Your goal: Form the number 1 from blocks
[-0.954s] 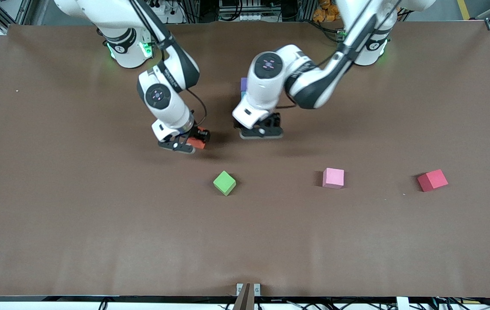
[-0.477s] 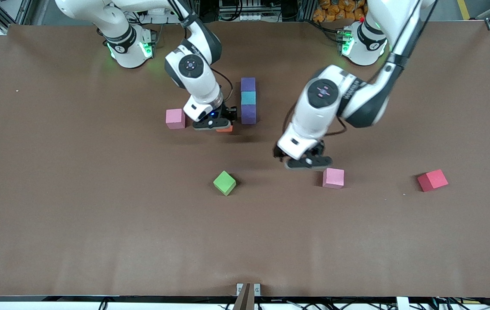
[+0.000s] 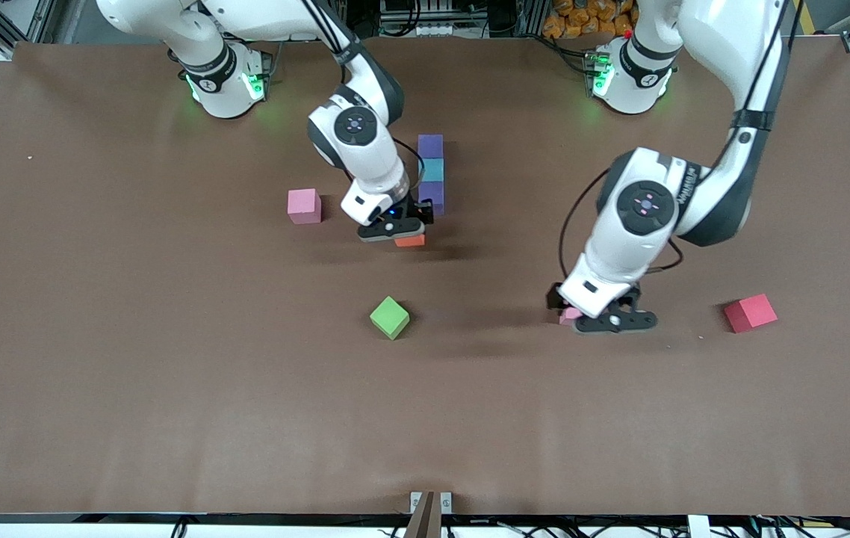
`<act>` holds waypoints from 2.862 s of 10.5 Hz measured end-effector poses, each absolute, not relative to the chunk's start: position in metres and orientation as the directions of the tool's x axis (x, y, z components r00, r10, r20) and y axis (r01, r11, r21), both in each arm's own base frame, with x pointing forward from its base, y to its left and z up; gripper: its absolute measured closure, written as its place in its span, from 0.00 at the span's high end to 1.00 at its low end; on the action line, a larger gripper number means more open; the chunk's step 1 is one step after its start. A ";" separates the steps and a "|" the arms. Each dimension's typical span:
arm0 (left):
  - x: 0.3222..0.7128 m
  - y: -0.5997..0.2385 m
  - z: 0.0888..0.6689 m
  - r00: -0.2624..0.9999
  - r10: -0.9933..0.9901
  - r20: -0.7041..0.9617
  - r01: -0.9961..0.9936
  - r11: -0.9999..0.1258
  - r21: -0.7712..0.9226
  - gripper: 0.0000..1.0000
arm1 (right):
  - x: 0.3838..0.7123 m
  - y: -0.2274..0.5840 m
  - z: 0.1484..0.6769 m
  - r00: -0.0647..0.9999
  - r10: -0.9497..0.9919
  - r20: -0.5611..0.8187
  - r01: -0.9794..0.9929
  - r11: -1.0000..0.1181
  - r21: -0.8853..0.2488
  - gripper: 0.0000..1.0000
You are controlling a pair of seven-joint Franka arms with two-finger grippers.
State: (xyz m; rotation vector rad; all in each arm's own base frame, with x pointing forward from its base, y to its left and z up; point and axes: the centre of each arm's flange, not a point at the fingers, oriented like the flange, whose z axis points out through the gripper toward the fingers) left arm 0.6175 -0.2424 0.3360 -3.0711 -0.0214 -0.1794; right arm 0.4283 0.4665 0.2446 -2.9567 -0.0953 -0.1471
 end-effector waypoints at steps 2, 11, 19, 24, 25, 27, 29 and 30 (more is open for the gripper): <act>0.622 -0.230 0.323 0.995 0.027 0.098 0.034 -0.997 -0.074 1.00 | 0.431 0.478 0.238 0.996 0.075 0.056 0.081 -0.989 -0.122 0.64; 0.617 -0.224 0.250 0.994 -0.101 -0.036 -0.104 -0.992 -0.068 1.00 | 0.419 0.527 0.221 0.997 0.071 -0.001 0.071 -0.996 -0.045 0.63; 0.614 -0.224 0.221 0.993 -0.089 -0.074 -0.093 -0.994 -0.056 1.00 | 0.397 0.538 0.213 0.997 0.075 -0.002 0.075 -0.997 -0.035 0.66; 0.610 -0.224 0.195 0.991 -0.090 -0.099 -0.097 -0.993 -0.063 0.86 | 0.397 0.531 0.206 0.997 0.083 -0.002 0.083 -0.996 -0.011 0.67; 0.610 -0.226 0.195 0.991 -0.094 -0.099 -0.100 -0.993 -0.062 0.71 | 0.396 0.530 0.205 0.996 0.084 -0.003 0.084 -0.996 -0.010 0.70; 0.610 -0.231 0.197 0.991 -0.101 -0.092 -0.107 -0.993 -0.059 0.64 | 0.397 0.531 0.206 0.996 0.084 0.000 0.084 -0.996 -0.013 0.86; 0.611 -0.242 0.210 0.991 -0.113 -0.072 -0.117 -0.992 -0.048 0.64 | 0.405 0.528 0.227 0.998 0.067 0.020 0.067 -0.997 -0.040 1.00; 0.610 -0.250 0.218 0.990 -0.124 -0.063 -0.126 -0.991 -0.041 0.64 | 0.414 0.518 0.249 0.999 0.041 0.029 0.043 -0.997 -0.062 1.00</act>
